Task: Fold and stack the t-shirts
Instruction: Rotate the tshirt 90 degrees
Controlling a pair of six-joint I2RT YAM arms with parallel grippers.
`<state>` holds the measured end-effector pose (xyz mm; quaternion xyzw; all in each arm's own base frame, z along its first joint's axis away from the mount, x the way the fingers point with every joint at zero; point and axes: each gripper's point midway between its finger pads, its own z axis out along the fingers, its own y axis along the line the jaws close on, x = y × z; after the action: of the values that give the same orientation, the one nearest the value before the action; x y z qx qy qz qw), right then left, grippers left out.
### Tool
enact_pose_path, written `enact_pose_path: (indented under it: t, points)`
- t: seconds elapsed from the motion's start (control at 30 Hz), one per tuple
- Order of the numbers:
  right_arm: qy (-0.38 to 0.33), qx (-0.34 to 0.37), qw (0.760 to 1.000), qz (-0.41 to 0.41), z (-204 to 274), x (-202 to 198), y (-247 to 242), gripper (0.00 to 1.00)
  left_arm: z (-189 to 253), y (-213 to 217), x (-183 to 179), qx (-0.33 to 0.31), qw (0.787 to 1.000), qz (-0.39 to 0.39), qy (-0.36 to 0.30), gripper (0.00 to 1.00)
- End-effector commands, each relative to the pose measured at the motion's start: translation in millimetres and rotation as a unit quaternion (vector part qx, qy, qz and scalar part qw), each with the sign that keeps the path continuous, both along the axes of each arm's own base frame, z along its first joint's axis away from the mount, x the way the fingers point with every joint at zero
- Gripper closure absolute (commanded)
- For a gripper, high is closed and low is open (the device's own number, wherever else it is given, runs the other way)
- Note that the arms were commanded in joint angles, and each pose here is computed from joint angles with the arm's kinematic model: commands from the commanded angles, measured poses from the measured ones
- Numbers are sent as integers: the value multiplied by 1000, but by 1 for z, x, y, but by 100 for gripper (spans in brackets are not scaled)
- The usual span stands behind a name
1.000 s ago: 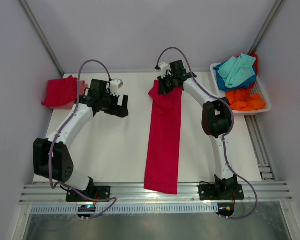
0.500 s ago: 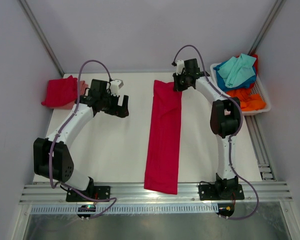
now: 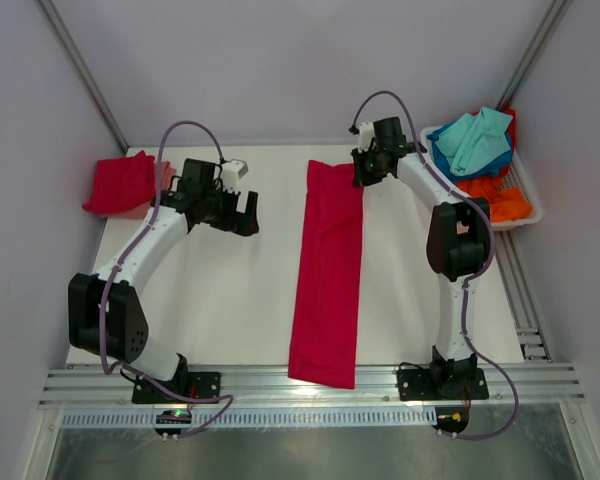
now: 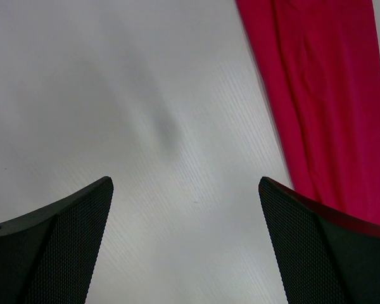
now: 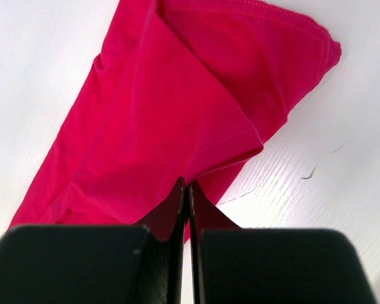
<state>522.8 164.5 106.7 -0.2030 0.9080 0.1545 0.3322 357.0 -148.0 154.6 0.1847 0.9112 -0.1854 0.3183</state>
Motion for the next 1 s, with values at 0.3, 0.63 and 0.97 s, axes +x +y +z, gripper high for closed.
enact_pose_path:
  t: [0.3, 0.63, 0.97]
  points:
    - [42, 7, 999, -14, 19, -19, 1, 51, 18, -5, 6, -16, 1000, -13, -21, 1]
    - [12, -2, 999, -38, 49, -8, -6, 6, 20, -5, 3, -17, 999, -15, -23, 1]
    - [49, 3, 997, 55, 41, -53, 0, 7, 24, -6, 2, -22, 999, -18, -25, 1]
